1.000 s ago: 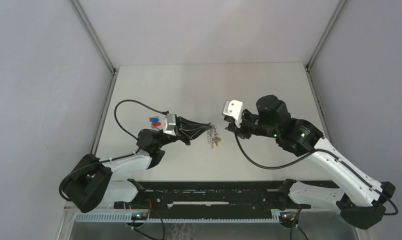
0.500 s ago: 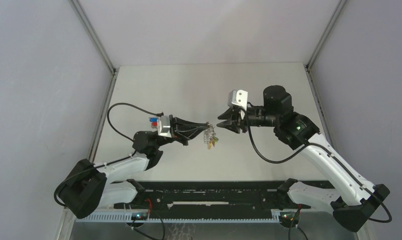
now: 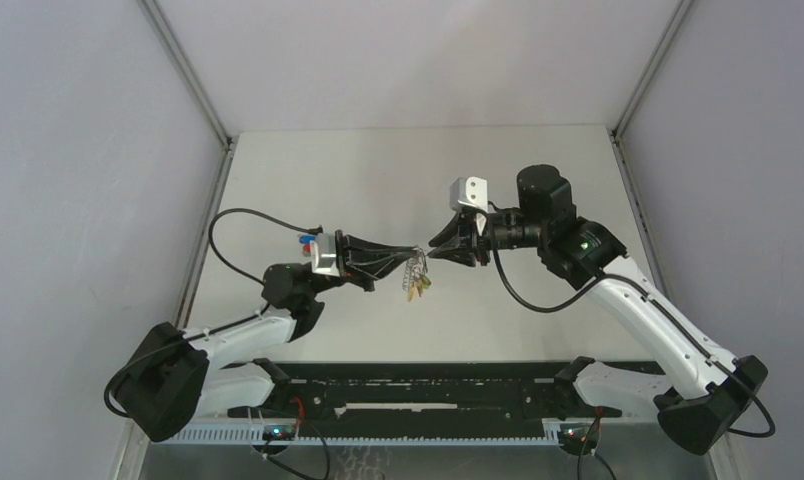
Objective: Put the keys on the keyring
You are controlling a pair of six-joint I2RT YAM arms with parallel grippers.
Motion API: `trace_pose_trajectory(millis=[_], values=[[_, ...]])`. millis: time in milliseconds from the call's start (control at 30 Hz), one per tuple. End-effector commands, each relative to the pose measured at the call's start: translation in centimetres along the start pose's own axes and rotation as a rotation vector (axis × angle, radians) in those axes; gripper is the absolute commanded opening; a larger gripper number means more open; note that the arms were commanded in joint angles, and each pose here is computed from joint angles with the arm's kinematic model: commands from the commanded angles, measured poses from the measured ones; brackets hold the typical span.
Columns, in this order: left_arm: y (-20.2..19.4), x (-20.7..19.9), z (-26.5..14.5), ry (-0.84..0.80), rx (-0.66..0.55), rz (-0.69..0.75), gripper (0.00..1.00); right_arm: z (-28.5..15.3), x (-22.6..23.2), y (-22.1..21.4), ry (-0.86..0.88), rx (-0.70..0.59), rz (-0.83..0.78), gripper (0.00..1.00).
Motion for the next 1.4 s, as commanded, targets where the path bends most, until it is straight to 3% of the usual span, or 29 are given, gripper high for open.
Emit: trace_pose_trajectory(millis=[0,433,700,900,1200,1367], values=[[4.09,-0.69,1.69,-0.069,-0.120,0.134,0.00,0.10,-0.06,0.71,0.025,-0.048,-0.012,0.23],[4.47,-1.04,1.81,-0.090,-0.124,0.142,0.00,0.66,-0.51,0.18,0.044,-0.046,0.006,0.15],[4.83,-1.16,1.91,-0.096,-0.132,0.153,0.00,0.76,-0.47,-0.08,0.068,-0.048,0.020,0.00],[4.77,-1.19,2.02,-0.102,-0.130,0.152,0.00,0.81,-0.17,-0.12,0.107,-0.061,0.015,0.00],[4.30,-0.99,2.01,-0.093,-0.121,0.141,0.00,0.21,0.17,0.39,0.102,-0.073,-0.012,0.12],[4.38,-1.09,2.04,-0.097,-0.123,0.143,0.00,0.42,0.04,0.45,0.103,-0.078,-0.003,0.08]])
Point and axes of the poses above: each gripper's point midway between its finger pads, its own z axis out along the fingers, its own x axis along the line the jaws close on, y = z × x, the point moved 8 cm from there along -z, back along the fingers, and after that the axes turned 9 degrees about -z, right-handed, at the moved point
